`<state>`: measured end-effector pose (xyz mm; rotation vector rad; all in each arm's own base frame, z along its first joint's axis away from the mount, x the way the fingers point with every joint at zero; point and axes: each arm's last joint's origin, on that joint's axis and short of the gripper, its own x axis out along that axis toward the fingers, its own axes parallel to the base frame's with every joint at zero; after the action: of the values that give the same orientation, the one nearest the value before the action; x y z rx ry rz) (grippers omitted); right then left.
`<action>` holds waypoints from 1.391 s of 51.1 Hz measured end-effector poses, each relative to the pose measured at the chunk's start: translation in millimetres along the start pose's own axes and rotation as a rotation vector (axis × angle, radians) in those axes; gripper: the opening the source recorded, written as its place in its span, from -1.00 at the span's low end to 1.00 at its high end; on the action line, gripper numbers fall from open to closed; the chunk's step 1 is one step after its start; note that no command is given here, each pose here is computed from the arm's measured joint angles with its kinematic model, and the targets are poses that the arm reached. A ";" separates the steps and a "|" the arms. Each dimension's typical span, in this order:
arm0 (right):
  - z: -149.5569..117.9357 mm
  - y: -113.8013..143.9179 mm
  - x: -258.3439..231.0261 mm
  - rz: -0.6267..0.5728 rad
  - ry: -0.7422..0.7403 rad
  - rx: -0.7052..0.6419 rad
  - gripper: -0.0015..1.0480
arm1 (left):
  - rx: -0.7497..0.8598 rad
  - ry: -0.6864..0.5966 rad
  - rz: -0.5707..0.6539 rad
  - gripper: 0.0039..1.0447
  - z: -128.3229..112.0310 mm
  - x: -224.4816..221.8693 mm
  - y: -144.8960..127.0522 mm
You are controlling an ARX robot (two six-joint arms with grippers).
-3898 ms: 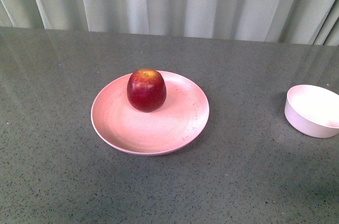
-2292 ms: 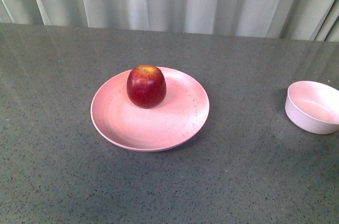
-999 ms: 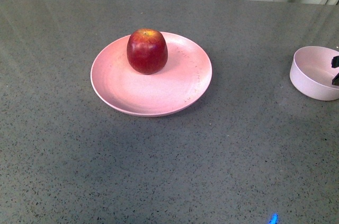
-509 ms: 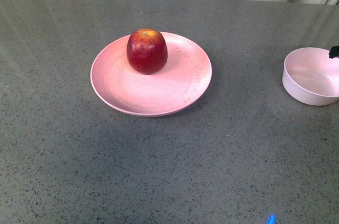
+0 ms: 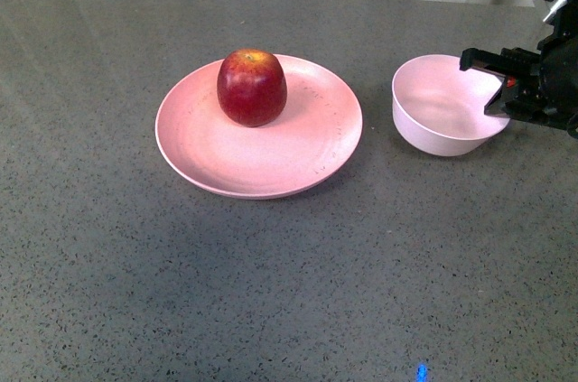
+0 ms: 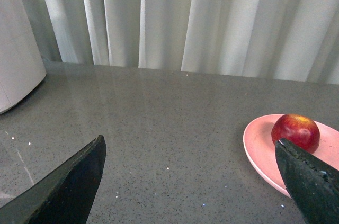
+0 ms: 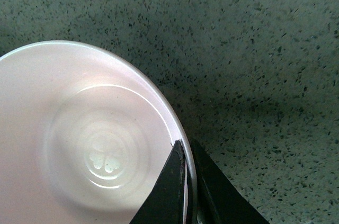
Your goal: Move apple from plate to bowl
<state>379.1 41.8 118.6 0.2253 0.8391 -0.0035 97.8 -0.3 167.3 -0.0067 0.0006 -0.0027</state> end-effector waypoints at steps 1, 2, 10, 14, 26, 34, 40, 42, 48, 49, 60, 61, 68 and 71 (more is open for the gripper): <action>-1.2 0.9 1.3 -0.002 0.004 0.001 -0.97 | 0.000 0.000 0.000 0.83 0.0 0.0 0.0; -2.5 1.3 2.5 -0.005 0.008 0.002 -0.97 | 0.000 0.000 0.000 0.83 0.0 0.0 0.0; -10.0 0.7 10.9 -0.024 0.034 0.010 -0.97 | 0.000 0.000 0.000 0.83 0.0 0.0 0.0; -12.5 -0.4 13.9 -0.030 0.044 0.013 -0.97 | 0.000 0.000 0.000 0.83 0.0 0.0 0.0; -13.6 -2.7 15.2 -0.035 0.046 0.032 -0.95 | 0.000 0.000 0.000 0.83 0.0 0.0 0.0; -14.3 -4.6 14.5 -0.012 0.027 0.045 -0.50 | 0.000 0.000 0.000 0.83 0.0 0.0 0.0; -9.0 -8.0 3.7 0.031 -0.018 0.069 -0.03 | 0.000 0.000 0.000 0.83 0.0 0.0 0.0; -5.8 -8.9 -2.3 0.045 -0.042 0.072 0.10 | 0.000 0.000 0.000 0.83 0.0 0.0 0.0; 4.6 -14.3 -33.0 0.073 -0.155 0.058 0.57 | 0.000 0.000 0.000 0.83 0.0 0.0 0.0; 5.5 -15.7 -38.7 0.074 -0.174 0.052 0.64 | 0.000 0.000 0.000 0.83 0.0 0.0 0.0; -8.4 -31.6 -103.1 0.093 -0.361 0.008 0.81 | 0.000 0.000 0.000 0.83 0.0 0.0 0.0; -12.0 -32.7 -107.6 0.078 -0.419 -0.017 0.75 | 0.000 0.000 0.000 0.83 0.0 0.0 0.0; -41.9 -39.0 -139.8 0.029 -0.757 -0.149 0.36 | 0.000 0.000 0.000 0.83 0.0 0.0 0.0; -55.9 -40.7 -152.9 0.025 -0.833 -0.187 0.09 | 0.000 0.000 0.000 0.83 0.0 0.0 0.0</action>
<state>231.8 0.2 187.3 0.0429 0.0045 0.0041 97.8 -0.3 167.3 -0.0067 0.0006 -0.0030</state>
